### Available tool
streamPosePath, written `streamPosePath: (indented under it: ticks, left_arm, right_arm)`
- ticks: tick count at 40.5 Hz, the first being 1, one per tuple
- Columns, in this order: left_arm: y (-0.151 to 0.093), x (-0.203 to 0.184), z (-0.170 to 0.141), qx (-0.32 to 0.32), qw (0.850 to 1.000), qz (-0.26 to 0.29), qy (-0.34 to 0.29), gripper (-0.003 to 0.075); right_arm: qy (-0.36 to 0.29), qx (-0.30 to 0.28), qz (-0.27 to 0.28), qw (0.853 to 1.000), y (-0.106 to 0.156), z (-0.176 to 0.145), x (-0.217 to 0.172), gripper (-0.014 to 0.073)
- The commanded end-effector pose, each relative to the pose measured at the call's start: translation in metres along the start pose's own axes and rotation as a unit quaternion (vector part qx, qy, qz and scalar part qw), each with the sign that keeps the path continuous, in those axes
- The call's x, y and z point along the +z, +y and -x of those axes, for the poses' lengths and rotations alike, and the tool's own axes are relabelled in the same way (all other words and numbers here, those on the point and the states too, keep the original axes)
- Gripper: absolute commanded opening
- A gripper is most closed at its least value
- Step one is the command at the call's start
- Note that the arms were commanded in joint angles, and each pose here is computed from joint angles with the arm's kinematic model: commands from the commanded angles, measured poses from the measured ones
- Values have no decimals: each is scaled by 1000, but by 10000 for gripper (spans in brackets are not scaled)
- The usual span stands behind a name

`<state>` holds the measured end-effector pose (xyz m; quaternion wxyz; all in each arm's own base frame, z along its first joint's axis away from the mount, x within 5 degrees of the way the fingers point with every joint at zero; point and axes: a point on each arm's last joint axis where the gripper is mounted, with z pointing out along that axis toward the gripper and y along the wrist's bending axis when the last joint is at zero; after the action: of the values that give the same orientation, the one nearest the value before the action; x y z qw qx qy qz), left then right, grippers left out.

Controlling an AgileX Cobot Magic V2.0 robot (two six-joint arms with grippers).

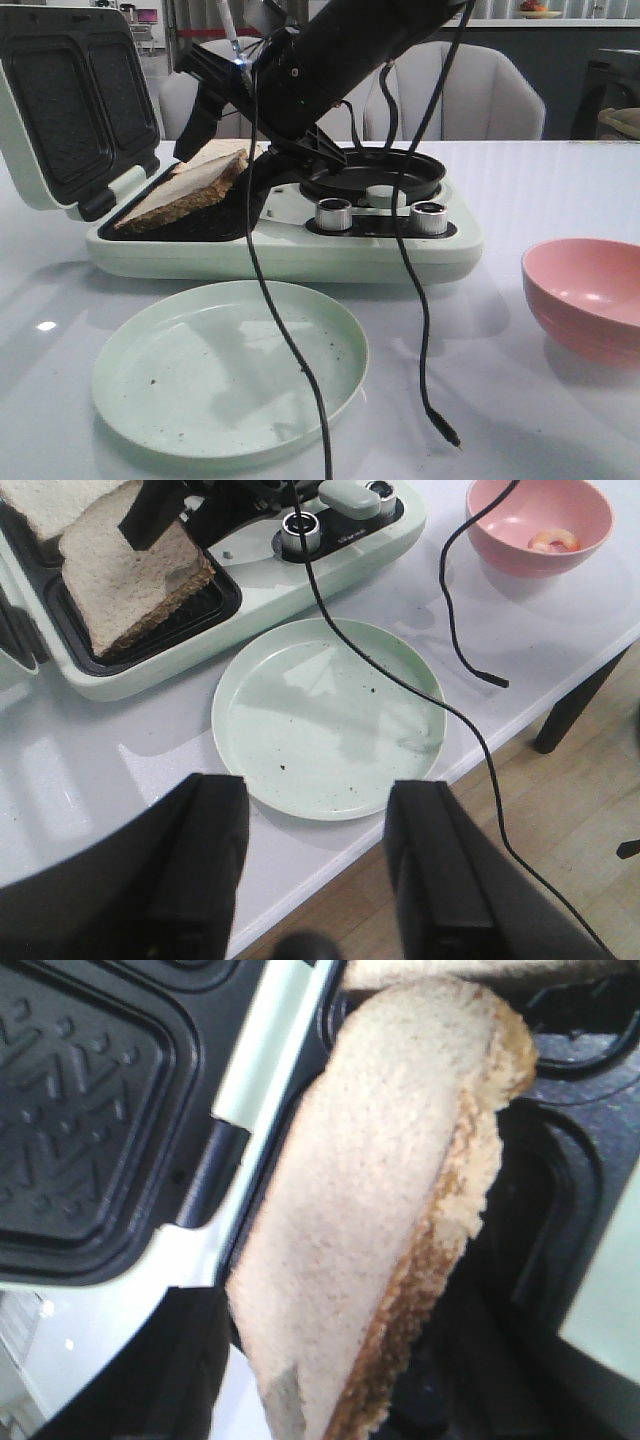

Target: Make breakfast with bread and shrimp

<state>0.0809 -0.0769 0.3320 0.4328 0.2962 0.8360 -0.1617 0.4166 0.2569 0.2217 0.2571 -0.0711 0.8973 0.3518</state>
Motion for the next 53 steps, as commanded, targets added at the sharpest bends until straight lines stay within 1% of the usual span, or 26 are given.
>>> streamPosePath:
  ticks: [1,5,10,12,14,20,23,30,37,43,53]
  left_arm:
    - [-2,-6,13,7,999,-11,-50,385]
    - [-2,-6,13,7,999,-11,-50,385]
    - [-2,-6,13,8,999,-9,-50,385]
    - [-2,-6,14,10,999,-8,-51,385]
    - [-1,-6,14,10,999,-7,-51,385]
    - [-1,-6,14,10,999,-7,-51,385]
    - [-1,-6,14,10,999,-7,-51,385]
    - [-1,-6,14,10,999,-7,-51,385]
    - [-1,-6,14,13,999,-5,-51,385]
    - [-1,-6,14,13,999,-4,-52,385]
    - [-1,-6,14,14,999,-4,-52,385]
  right_arm:
    - [-43,-43,10,998,26,24,-44,537]
    - [-27,-74,-32,996,27,24,-60,537]
    - [-20,-114,-110,987,31,25,-89,537]
    - [-22,-128,-143,981,33,26,-103,537]
    - [-24,-150,-180,972,36,26,-118,537]
    - [-46,-201,-241,948,49,24,-168,537]
    - [-56,-211,-249,944,54,16,-190,537]
    - [-70,-217,-248,942,57,-16,-234,537]
    - [-63,-218,-252,941,48,-59,-266,537]
    - [-55,-217,-254,941,36,-96,-284,537]
    - [-76,-222,-246,940,18,-152,-312,537]
